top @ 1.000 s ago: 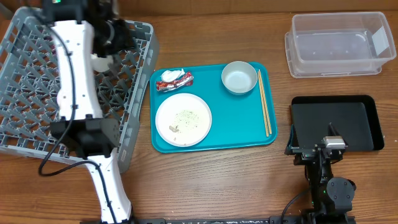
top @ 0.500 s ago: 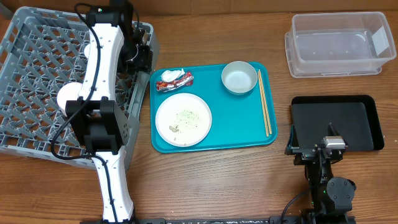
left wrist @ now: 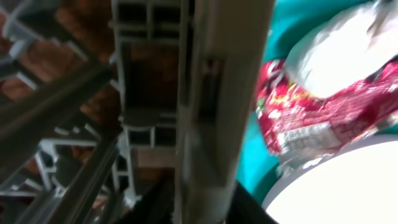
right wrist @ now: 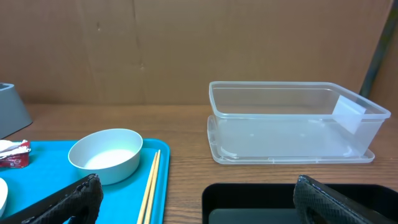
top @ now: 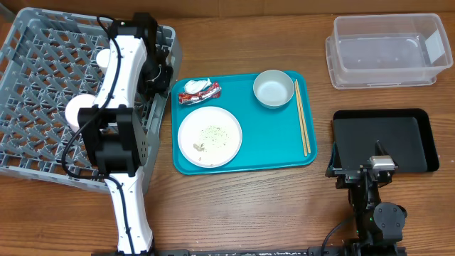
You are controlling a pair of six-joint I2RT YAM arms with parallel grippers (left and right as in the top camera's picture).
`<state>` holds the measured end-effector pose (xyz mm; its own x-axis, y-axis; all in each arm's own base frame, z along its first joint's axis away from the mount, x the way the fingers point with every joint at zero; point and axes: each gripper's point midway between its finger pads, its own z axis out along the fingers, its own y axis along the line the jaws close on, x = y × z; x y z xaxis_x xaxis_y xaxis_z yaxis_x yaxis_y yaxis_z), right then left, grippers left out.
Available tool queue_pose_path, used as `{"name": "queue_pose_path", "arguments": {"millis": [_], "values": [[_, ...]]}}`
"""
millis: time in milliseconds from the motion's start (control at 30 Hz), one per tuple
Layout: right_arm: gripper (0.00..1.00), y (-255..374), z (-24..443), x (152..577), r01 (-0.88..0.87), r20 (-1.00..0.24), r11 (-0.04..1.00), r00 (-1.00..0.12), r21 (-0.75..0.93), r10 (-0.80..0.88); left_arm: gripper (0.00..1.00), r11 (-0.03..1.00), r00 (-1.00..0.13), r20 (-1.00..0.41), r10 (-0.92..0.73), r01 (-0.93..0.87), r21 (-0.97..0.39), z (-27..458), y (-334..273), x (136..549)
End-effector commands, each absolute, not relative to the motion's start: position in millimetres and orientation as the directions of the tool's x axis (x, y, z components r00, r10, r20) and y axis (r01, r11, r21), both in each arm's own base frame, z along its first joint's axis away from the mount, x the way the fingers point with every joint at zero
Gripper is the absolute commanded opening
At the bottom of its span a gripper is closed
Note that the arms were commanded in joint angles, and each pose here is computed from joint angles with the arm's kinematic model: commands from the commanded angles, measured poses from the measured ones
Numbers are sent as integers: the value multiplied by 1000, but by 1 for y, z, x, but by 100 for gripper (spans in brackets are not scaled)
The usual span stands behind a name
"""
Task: Sort waste into correct bins and load items into the dishwasher
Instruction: 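Raise the left gripper out of the rack and withdraw it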
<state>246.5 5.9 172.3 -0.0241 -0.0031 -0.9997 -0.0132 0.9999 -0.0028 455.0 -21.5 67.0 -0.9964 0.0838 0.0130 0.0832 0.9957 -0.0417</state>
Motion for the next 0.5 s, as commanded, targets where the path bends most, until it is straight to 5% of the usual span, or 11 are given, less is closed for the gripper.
{"name": "queue_pose_path", "arguments": {"millis": [0, 100, 467], "values": [[100, 8, 171, 246, -25, -1000, 1000, -20, -6, -7, 20, 997, -998, -12, 53, 54, -64, 65, -32, 462], [100, 8, 171, 246, -25, -1000, 1000, -20, -6, -7, 5, 998, -999, -49, -21, -17, -67, 66, -32, 472], [100, 8, 171, 246, -25, -1000, 1000, -20, -6, -7, 4, 989, -978, -145, -147, -142, -45, 68, -23, 496]]}}
